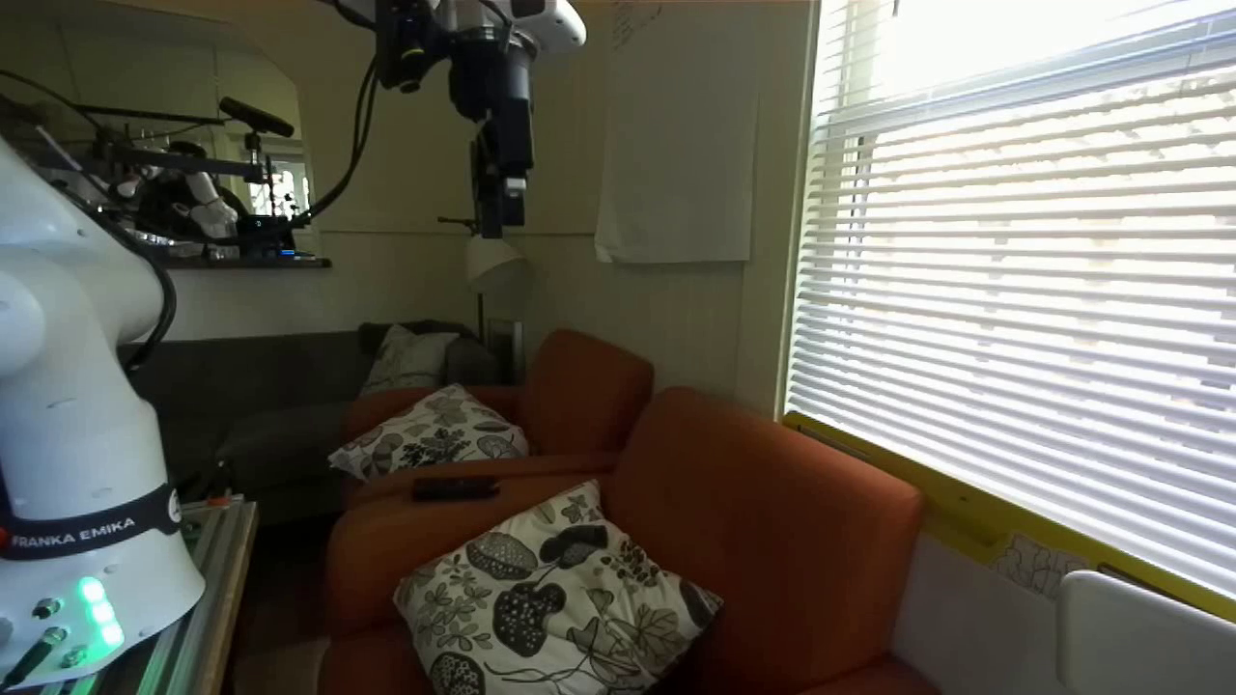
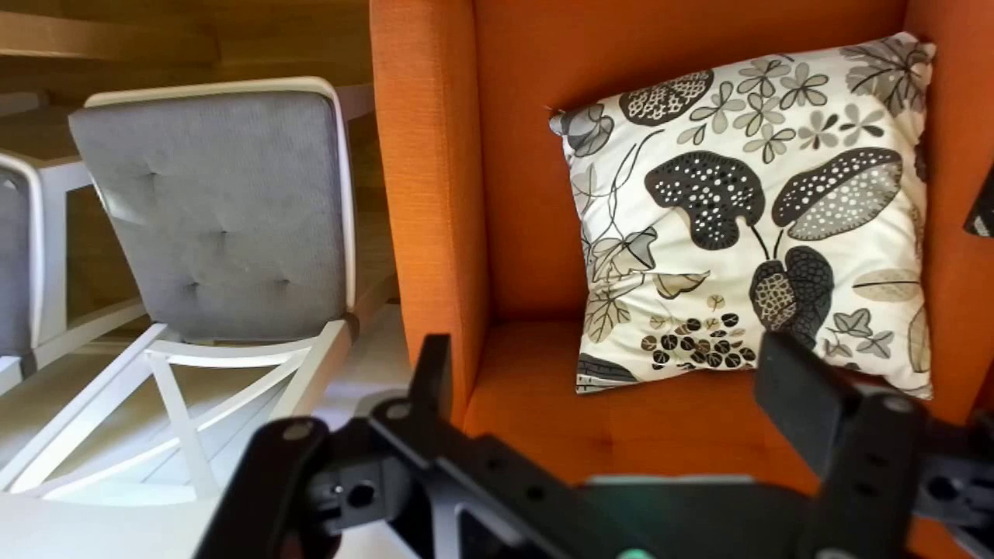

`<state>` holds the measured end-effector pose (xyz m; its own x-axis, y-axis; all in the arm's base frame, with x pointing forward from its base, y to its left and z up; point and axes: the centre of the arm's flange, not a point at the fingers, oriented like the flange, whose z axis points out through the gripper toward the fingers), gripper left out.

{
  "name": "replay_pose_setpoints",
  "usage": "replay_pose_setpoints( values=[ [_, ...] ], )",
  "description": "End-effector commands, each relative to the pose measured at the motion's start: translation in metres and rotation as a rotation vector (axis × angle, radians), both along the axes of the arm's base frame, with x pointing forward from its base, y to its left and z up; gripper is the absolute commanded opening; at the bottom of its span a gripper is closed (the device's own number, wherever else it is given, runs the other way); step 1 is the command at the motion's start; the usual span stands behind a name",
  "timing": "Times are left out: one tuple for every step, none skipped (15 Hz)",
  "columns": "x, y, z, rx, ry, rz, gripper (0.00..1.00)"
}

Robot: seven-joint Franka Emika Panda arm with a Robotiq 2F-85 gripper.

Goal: Put the pillow upright

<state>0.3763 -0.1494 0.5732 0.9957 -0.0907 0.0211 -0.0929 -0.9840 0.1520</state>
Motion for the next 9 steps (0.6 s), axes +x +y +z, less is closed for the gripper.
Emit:
replay_pose_setpoints(
  values=[
    [0.019,0.010,-0.008,0.016,-0.014,0.030,1.00],
    [0.027,0.016,-0.011,0.020,-0.021,0.050,1.00],
    [0.038,0.025,-0.016,0.025,-0.032,0.072,1.00],
    [0.048,0.034,-0.021,0.034,-0.040,0.091,1.00],
    [0.058,0.042,-0.027,0.042,-0.048,0.114,1.00],
    [0.069,0.053,-0.034,0.054,-0.057,0.130,1.00],
    [0.081,0.063,-0.043,0.068,-0.061,0.146,1.00],
    [0.090,0.071,-0.051,0.082,-0.066,0.158,1.00],
    [0.101,0.079,-0.063,0.085,-0.072,0.162,1.00]
  ],
)
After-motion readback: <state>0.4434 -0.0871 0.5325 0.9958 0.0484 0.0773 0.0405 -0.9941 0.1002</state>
